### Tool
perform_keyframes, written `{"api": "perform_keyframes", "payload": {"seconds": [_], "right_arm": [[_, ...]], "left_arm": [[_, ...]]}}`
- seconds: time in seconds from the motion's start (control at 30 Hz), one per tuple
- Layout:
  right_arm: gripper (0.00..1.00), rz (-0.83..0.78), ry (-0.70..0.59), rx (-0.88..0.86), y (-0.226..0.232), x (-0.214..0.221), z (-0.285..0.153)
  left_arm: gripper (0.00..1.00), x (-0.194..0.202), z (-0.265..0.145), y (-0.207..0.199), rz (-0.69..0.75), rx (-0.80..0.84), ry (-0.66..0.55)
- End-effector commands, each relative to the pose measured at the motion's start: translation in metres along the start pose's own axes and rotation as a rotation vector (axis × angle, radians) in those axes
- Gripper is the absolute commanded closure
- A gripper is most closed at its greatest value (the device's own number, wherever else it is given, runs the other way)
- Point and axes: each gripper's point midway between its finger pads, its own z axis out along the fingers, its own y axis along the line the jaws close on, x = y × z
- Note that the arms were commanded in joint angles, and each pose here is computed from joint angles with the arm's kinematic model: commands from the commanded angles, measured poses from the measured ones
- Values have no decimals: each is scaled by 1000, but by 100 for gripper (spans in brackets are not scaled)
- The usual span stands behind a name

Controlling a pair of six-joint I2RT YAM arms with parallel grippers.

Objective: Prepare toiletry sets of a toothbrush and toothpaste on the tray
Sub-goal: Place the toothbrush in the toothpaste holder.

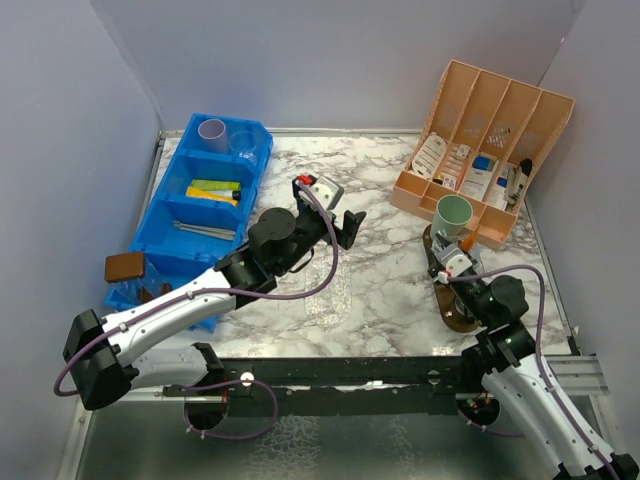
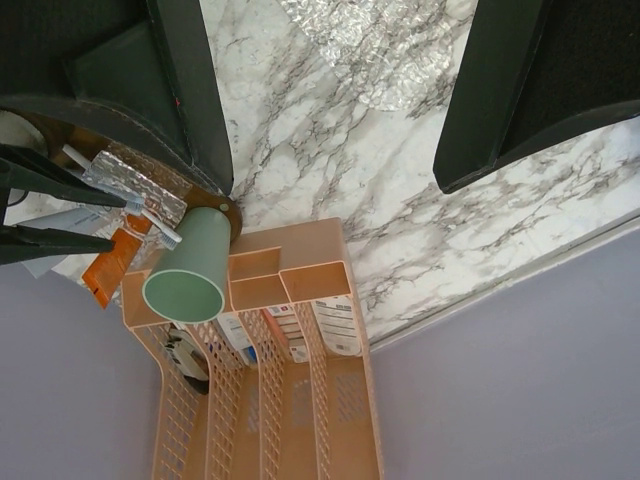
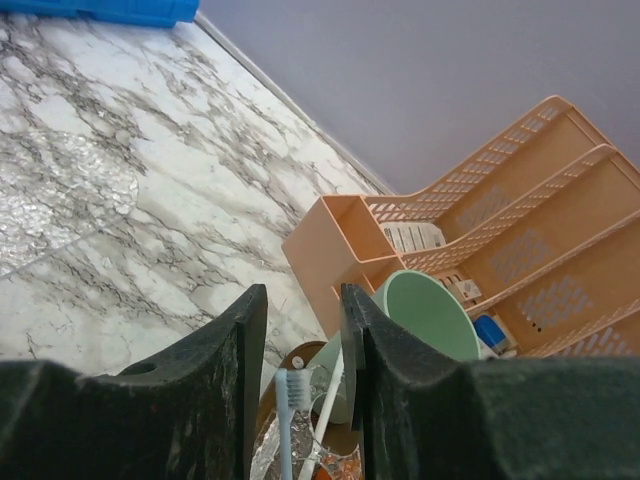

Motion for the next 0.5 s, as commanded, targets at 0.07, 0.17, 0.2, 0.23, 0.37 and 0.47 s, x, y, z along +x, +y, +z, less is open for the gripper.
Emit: {"api": "perform_keyframes", "payload": {"seconds": [0.07,0.17,0.2,0.23,0.37,0.47], "right_arm": [[64,141,32,16,-14,-22,-5],[63,226,95,66,-25,-21,-3],[63,236,126,64,-26,-18,-2],[62,233,158,45,-26,-18,-2],[61,264,317,61,-35,-9,-4],[63,268,385,66,-44,-11,-5]], "left_arm": [[15,-17,-6,1,-7,3,-60],[15,-15,-5,1,-6,3,-55],[15,-15,-5,1,-7,5,-55],[15,-14,-4,0,-6,7,-52],[15,-10,-2,-1,-8,10,-41],[15,-8,-1,-1,-8,10,-36]]}}
